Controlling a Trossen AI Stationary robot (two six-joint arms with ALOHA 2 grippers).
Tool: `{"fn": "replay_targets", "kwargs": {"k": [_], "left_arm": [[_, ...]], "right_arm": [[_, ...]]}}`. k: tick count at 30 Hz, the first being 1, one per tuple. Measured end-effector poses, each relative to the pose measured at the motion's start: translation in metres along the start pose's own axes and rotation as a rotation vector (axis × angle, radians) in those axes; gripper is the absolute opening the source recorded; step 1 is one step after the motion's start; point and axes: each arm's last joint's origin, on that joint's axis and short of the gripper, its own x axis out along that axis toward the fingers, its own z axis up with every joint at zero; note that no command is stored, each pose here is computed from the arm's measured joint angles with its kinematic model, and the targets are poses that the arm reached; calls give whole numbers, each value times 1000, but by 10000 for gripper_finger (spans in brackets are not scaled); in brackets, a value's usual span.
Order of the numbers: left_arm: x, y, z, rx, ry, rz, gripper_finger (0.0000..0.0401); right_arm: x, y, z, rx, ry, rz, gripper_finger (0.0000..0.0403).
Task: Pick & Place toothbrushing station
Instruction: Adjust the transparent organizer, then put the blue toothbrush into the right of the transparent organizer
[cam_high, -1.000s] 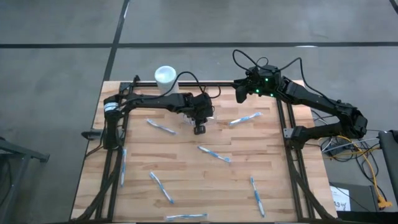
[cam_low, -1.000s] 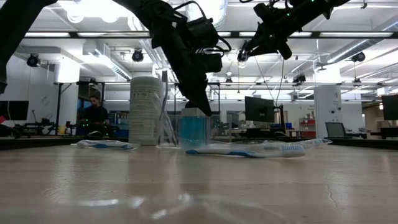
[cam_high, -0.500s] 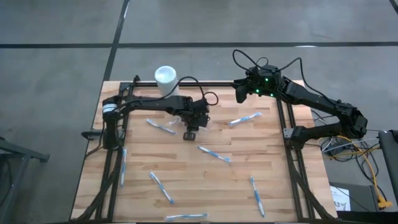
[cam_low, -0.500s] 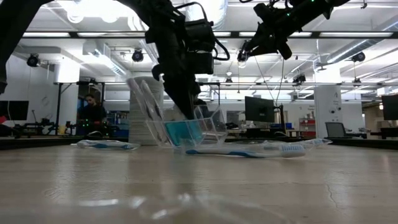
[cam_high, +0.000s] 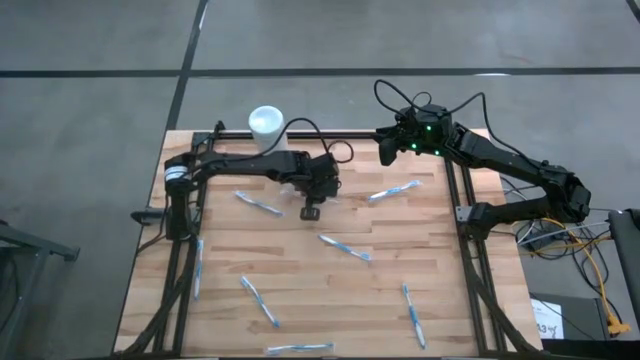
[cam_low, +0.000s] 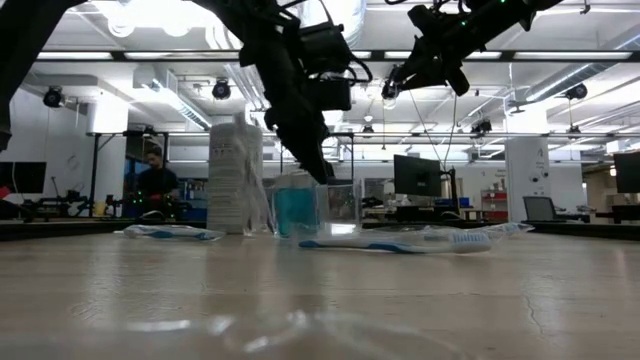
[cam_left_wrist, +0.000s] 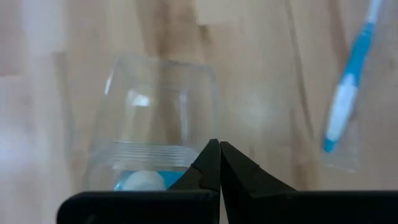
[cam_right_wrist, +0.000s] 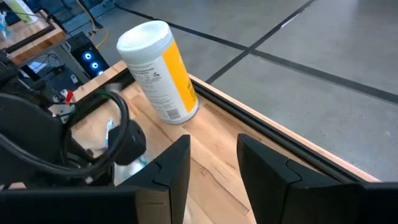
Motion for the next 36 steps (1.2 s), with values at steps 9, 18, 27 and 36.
{"fn": "replay_targets", "kwargs": {"k": [9,18,27,36], "left_arm": [[-10,7,10,-3,-20,83,5],[-24,10,21,-83,-79,100,7],[-48,11,26,-332,-150,132,7],[-71,11,30,-417,-238,186,9]], "right_arm": [[0,0,0,0,0,0,128],[0,0,0,0,0,0,128],[0,0,0,0,0,0,128],[0,0,0,0,0,0,128]]}}
